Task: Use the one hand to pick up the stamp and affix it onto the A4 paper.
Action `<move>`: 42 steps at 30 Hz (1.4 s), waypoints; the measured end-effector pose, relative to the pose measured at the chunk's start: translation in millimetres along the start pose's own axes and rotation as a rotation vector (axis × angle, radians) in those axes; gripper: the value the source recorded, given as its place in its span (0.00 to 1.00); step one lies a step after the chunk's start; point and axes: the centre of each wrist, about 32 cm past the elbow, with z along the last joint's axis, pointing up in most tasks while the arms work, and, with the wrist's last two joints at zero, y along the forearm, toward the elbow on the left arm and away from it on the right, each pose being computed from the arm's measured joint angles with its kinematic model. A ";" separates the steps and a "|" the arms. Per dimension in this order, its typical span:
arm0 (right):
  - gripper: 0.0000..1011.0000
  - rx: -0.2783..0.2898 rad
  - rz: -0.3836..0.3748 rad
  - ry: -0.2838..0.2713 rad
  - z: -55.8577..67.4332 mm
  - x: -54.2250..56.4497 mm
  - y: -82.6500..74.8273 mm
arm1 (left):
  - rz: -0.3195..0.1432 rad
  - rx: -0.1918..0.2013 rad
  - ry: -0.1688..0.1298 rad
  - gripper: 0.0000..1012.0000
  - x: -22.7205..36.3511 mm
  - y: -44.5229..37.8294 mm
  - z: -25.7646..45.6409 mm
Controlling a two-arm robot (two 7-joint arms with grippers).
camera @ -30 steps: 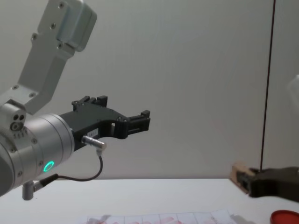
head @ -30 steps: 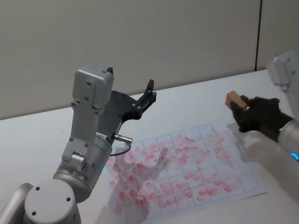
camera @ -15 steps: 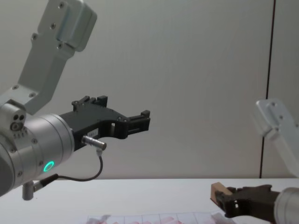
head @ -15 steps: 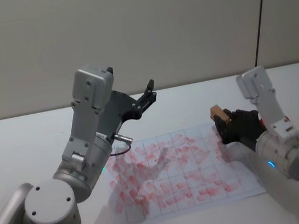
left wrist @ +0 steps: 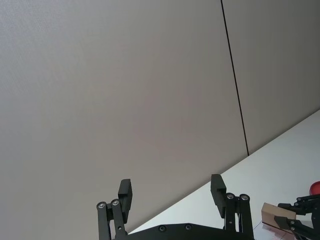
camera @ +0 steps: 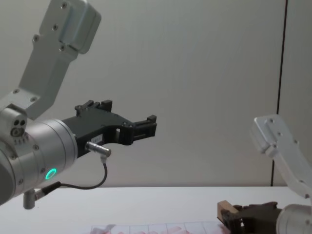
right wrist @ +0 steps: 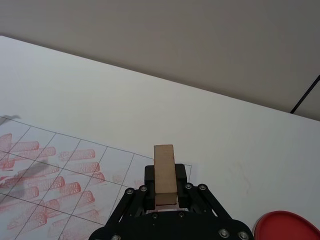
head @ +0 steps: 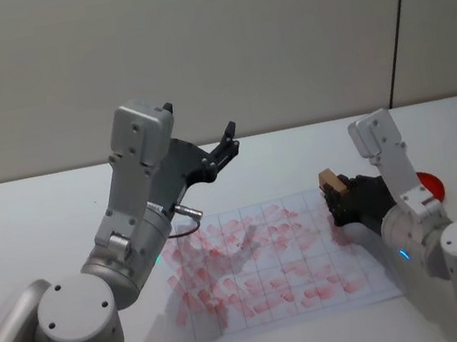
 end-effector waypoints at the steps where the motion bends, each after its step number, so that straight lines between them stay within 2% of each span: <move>1: 0.22 -0.004 -0.002 0.000 -0.5 -0.1 0.3 | 0.000 0.000 0.000 0.99 0.0 0.0 0.0; 15: 0.22 -0.043 -0.022 0.013 -3.2 -1.0 4.0 | 0.000 0.000 0.000 0.99 0.0 0.0 0.0; 42: 0.22 -0.114 -0.010 0.097 4.1 -2.3 16.4 | 0.000 0.000 0.000 0.99 0.0 0.0 0.0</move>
